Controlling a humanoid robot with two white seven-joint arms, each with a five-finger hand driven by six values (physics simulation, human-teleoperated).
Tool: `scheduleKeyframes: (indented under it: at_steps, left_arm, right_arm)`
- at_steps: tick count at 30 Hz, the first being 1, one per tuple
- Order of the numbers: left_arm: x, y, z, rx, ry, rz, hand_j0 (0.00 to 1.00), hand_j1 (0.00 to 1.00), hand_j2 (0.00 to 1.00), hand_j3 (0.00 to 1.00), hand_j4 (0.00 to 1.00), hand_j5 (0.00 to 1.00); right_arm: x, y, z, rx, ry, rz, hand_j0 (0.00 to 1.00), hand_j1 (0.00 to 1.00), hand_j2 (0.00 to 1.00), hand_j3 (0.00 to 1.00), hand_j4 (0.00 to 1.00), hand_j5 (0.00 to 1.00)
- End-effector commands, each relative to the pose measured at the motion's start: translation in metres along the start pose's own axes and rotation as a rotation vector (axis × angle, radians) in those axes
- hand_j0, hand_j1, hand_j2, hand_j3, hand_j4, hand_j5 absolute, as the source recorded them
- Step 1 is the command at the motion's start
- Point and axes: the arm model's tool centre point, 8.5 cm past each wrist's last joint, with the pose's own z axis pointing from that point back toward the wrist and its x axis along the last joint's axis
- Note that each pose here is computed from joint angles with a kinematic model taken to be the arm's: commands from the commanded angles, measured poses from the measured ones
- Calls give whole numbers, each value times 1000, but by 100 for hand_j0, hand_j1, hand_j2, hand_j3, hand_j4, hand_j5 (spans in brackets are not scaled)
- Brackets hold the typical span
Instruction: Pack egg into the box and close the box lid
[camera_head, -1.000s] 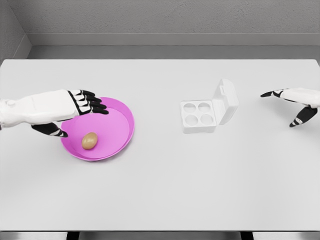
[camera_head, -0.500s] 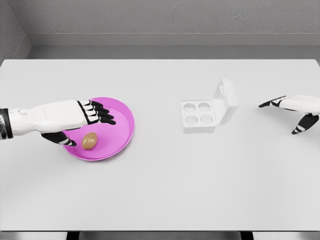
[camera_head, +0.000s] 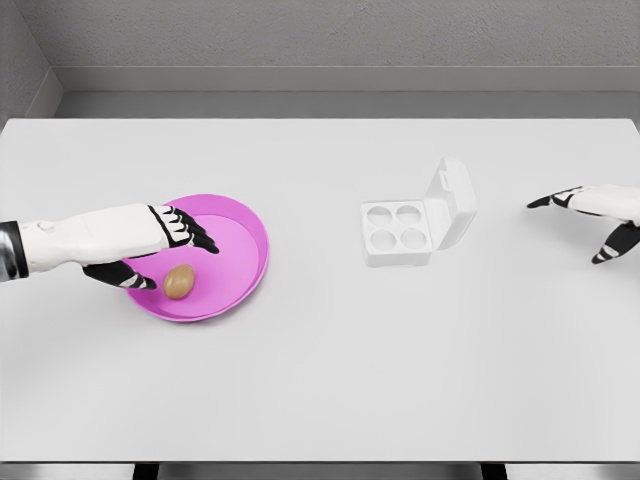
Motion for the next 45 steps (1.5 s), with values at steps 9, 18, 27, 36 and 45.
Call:
scheduleKeyframes:
  at_steps: [9,18,27,36,45]
  left_arm:
    - [-4,-15,-9,-24,3,32,88,88,88,88,88,88]
    - [-9,-18,-4,-45,28,26,88,88,88,88,88,88]
    - [-9,-19,-7,-48,29,19,88,88,88,88,88,88]
    - [-12,-23,-9,-45,35,36,87,87,87,87,87,87]
    - [-12,-26,-16,-35,26,49,87,87,87,87,87,87]
  right_arm:
    - [-10,2,5,-1,29,-25,100,100,100,100,100,100]
    - [-3,-16,1,-29,12,-3,100,100,100,100,100,100]
    - [2,-16,-7,-28,-4,-1,100,100,100,100,100,100]
    - [5,-16,-11,-24,-13,0,100,100,100,100,100,100]
    - [6,-13,-14,-14,-17,1,100,100,100,100,100,100]
